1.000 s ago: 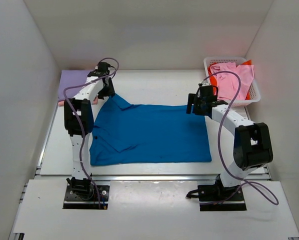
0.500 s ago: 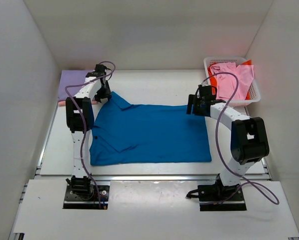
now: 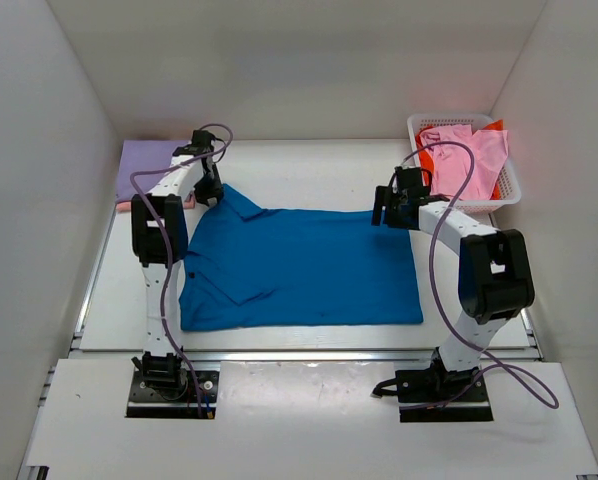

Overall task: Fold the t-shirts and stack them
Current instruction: Grap the side of the flattened tshirt furthest away from the robot with both arms

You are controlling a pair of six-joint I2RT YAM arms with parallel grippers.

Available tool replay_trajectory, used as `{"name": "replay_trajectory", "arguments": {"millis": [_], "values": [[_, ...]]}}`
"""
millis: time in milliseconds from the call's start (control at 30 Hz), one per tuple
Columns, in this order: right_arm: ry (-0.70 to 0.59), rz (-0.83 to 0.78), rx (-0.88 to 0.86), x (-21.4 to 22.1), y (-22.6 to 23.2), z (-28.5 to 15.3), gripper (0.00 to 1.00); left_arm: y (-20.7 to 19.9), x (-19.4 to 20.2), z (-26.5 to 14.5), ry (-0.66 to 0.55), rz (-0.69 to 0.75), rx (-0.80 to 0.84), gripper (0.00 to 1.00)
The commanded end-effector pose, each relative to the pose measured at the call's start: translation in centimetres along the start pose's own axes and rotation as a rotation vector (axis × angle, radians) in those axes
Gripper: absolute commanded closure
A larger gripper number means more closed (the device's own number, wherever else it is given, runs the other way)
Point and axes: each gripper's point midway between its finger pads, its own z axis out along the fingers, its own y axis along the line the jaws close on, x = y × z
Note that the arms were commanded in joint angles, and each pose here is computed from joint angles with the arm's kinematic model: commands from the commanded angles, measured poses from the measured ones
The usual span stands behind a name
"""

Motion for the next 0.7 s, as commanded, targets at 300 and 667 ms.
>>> {"name": "replay_trajectory", "arguments": {"millis": [300, 667], "values": [[-0.041, 0.007, -0.029, -2.4, 1.0, 0.0, 0.31, -0.1, -1.9, -4.5, -0.057, -0.059, 0.08, 0.52], [-0.025, 0.009, -0.039, -2.2, 1.1, 0.0, 0.31, -0.6, -3.1, -6.2, -0.127, -0.099, 0.121, 0.52]]}}
